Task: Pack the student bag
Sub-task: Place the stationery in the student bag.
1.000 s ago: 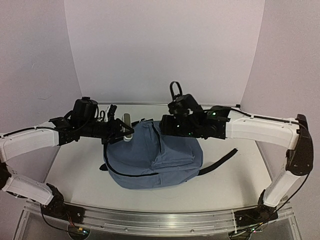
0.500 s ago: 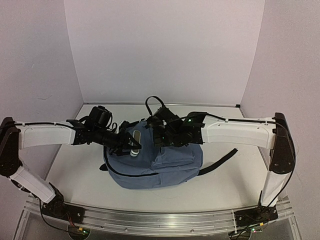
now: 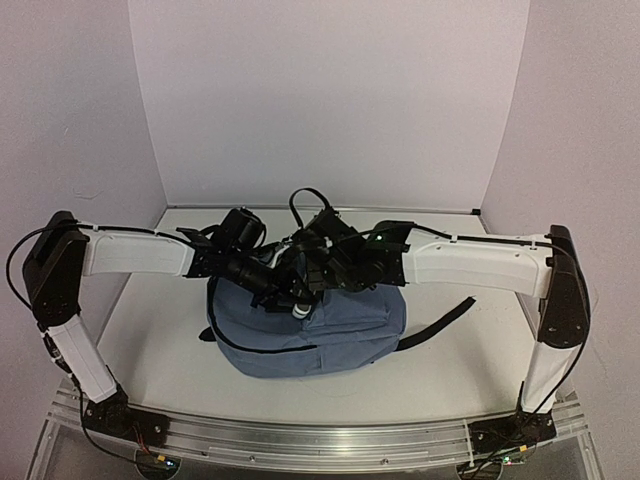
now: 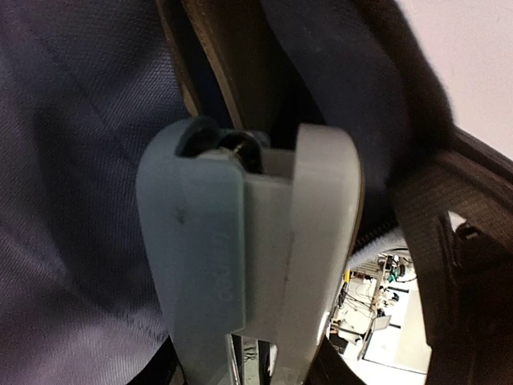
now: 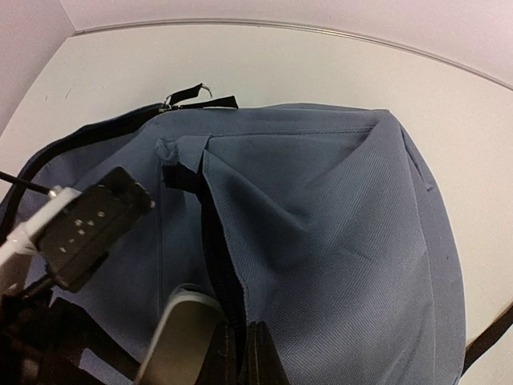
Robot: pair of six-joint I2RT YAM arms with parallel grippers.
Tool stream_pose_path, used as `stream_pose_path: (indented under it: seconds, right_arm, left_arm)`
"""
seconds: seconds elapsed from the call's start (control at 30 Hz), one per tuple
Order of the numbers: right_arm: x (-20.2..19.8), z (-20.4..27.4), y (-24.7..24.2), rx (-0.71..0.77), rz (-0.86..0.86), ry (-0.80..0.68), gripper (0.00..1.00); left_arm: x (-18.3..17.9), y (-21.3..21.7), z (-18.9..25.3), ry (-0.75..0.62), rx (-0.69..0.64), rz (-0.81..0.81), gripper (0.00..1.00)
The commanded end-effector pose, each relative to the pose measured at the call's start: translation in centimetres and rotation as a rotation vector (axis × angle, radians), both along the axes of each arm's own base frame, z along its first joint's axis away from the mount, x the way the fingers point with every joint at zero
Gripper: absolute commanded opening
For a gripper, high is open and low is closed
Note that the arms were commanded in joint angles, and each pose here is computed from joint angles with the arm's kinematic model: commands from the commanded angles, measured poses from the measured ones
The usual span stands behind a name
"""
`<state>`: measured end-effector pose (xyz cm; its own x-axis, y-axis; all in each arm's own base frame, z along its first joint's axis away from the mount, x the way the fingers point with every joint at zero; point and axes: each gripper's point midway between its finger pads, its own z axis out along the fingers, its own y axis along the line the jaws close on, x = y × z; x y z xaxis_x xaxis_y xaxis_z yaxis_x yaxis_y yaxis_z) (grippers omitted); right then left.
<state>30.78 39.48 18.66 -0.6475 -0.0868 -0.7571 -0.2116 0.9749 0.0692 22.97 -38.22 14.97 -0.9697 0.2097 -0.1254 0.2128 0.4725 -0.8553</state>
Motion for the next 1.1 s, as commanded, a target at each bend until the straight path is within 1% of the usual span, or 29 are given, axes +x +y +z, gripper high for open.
stream_pose_path:
  seconds: [0.0,0.23,0.47,0.6,0.63,0.7,0.73,0.9,1.0,1.07]
  right_arm:
    - [0.0,5.1,0.8,0.157,0.012,-0.047,0.0]
    - [-0.8,6.2,1.4,0.251,0.053,-0.035,0.0]
    - [-1.2,5.5,1.0,0.306,0.025,-0.016,0.0]
    - [-1.5,4.9,1.2,0.354,0.013,0.004,0.0]
    - [-1.5,4.8,1.2,0.361,0.01,0.009,0.0]
    - [-1.5,4.6,1.3,0.37,0.005,0.015,0.0]
    - [-1.5,4.5,1.2,0.371,0.003,0.016,0.0]
    - [-1.5,4.5,0.9,0.37,-0.005,0.009,0.0]
    - [-1.5,4.6,0.8,0.369,-0.008,0.005,0.0]
    - [-1.4,4.5,0.8,0.368,-0.01,0.004,0.0]
  left_arm:
    - [0.9,-2.1,2.8,-0.067,-0.101,-0.072,0.0]
    - [3.3,-3.9,4.3,-0.163,-0.172,-0.046,0.0]
    - [6.2,-5.9,4.6,-0.219,-0.26,0.022,0.0]
    - [8.0,-6.6,4.5,-0.26,-0.283,0.077,0.01]
    - [8.3,-6.6,4.4,-0.27,-0.282,0.092,0.02]
    - [8.9,-6.3,4.2,-0.295,-0.258,0.127,0.06]
    - [9.1,-6.1,3.9,-0.302,-0.237,0.14,0.1]
    - [8.8,-4.4,3.3,-0.334,-0.148,0.174,0.41]
    - [8.1,-3.5,3.0,-0.327,-0.12,0.172,0.54]
    - [7.3,-3.2,2.9,-0.317,-0.123,0.164,0.61]
